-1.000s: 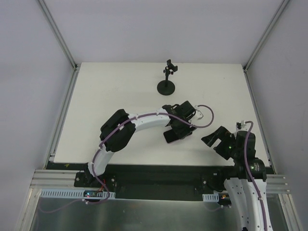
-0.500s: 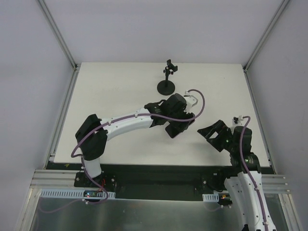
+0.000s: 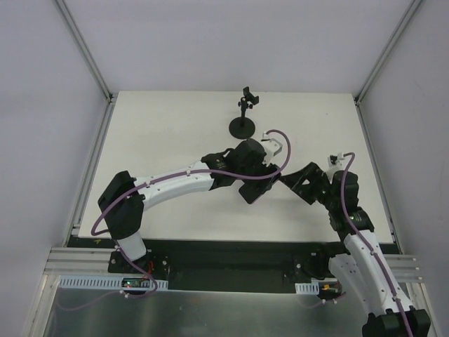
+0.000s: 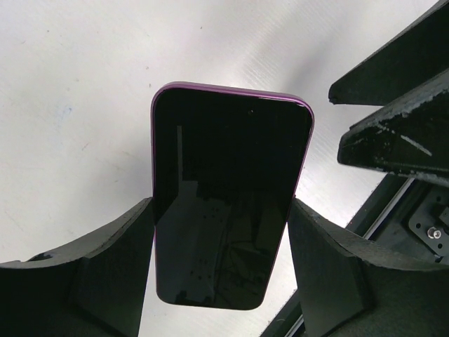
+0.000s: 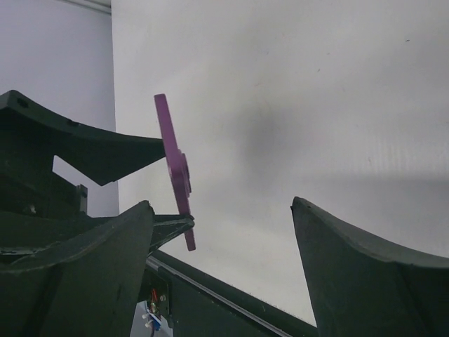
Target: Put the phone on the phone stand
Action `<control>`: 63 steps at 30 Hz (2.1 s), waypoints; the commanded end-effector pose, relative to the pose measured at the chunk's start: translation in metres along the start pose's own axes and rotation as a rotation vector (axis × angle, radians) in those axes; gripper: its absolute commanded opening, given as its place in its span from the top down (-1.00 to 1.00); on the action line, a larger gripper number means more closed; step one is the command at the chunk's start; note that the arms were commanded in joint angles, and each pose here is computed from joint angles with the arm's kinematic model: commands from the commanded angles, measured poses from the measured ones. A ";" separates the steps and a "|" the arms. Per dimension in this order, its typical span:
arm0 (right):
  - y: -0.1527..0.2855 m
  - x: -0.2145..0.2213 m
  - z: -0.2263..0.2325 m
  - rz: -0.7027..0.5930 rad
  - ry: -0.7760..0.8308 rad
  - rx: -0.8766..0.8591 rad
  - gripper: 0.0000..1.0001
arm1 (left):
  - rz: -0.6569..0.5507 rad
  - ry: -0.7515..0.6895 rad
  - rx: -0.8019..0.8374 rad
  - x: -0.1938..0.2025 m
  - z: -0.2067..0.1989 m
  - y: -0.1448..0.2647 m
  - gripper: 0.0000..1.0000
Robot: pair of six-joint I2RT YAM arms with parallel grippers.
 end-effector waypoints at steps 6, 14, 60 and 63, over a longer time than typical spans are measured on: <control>-0.016 -0.005 0.048 -0.024 0.067 -0.151 -0.48 | -0.132 0.003 0.019 -0.031 -0.014 0.029 1.00; -0.034 0.011 0.053 0.043 0.084 -0.189 0.31 | -0.137 0.013 0.059 -0.031 -0.024 0.036 1.00; 0.025 -0.002 -0.026 -0.187 0.319 0.124 0.99 | -0.679 0.666 -0.792 -0.181 0.300 -0.055 -0.69; 0.026 -0.003 -0.025 -0.186 0.322 0.122 0.99 | -0.649 0.687 -0.752 -0.171 0.303 -0.059 -0.20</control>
Point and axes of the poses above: each gripper's point midway between its finger pads, its own y axis back along the fingers, its own z axis along the line the jaws close on, x = y × z, the point moved 2 cm from there along y, back along the fingers, and after that the axes turned 7 degrees about -y, right-handed, at the moved point
